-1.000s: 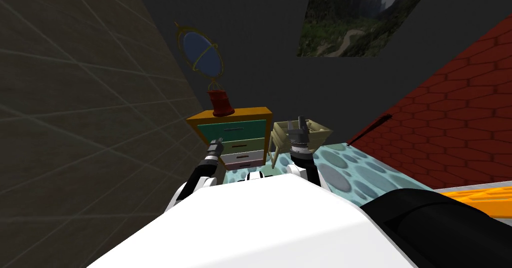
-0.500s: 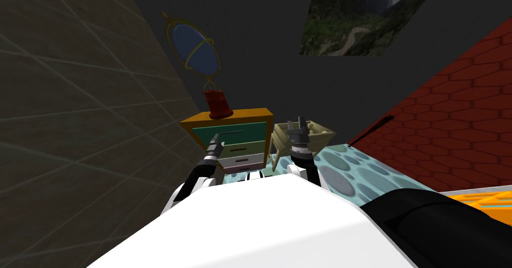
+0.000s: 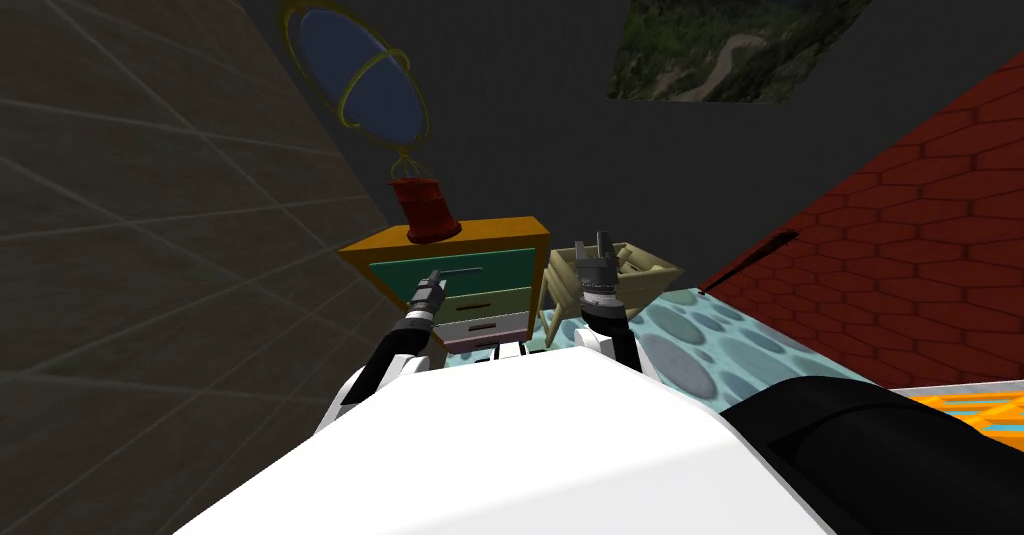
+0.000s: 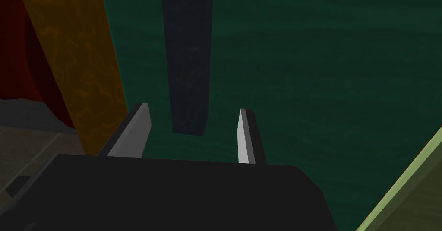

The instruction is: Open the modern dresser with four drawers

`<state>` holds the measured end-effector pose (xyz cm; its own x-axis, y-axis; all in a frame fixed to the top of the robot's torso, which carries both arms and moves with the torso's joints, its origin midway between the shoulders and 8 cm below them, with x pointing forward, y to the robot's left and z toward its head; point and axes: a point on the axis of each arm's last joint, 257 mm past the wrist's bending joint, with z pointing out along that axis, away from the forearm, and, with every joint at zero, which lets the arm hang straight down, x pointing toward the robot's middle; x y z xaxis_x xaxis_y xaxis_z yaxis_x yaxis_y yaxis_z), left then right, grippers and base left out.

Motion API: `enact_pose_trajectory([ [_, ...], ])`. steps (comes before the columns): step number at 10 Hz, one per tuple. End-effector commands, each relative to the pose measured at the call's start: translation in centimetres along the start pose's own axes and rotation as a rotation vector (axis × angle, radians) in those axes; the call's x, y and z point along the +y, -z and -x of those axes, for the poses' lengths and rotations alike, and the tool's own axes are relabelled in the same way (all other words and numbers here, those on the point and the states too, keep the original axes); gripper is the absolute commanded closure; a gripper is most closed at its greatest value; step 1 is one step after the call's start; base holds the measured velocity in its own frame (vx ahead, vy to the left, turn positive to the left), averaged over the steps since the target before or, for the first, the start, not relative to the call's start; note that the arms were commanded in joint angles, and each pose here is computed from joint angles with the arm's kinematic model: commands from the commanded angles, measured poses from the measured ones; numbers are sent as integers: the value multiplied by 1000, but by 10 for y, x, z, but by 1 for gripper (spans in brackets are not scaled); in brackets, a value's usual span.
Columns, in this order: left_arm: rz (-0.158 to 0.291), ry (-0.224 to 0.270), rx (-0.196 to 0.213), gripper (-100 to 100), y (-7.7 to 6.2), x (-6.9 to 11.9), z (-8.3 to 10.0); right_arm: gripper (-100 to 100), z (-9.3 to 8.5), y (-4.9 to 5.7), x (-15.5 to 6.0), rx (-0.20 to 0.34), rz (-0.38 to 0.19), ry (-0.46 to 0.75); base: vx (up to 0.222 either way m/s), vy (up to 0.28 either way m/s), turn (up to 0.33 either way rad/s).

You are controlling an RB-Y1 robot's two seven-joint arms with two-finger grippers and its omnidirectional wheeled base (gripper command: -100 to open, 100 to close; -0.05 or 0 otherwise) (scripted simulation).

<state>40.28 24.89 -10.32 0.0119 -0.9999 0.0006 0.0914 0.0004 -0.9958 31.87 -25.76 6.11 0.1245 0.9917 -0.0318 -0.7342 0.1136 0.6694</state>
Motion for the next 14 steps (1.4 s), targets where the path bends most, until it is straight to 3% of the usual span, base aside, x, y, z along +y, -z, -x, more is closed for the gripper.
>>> enact_pose_trajectory([
  [1,0,0,5,100,4,-3,-2,0,0,0,0,0,0,0,-177,0,23],
  [4,1,0,8,100,7,-5,-2,0,0,0,0,0,0,0,-169,-8,12],
  [5,4,0,5,-100,6,-4,-1,0,0,0,0,0,0,0,60,0,-21],
  [11,5,1,0,-100,6,-6,1,0,0,0,0,0,0,0,137,9,-12],
  [12,5,1,-1,100,6,-7,2,0,0,0,0,0,0,0,13,0,1],
  [14,6,1,5,100,11,-10,0,0,0,0,0,0,0,0,-144,15,28],
])
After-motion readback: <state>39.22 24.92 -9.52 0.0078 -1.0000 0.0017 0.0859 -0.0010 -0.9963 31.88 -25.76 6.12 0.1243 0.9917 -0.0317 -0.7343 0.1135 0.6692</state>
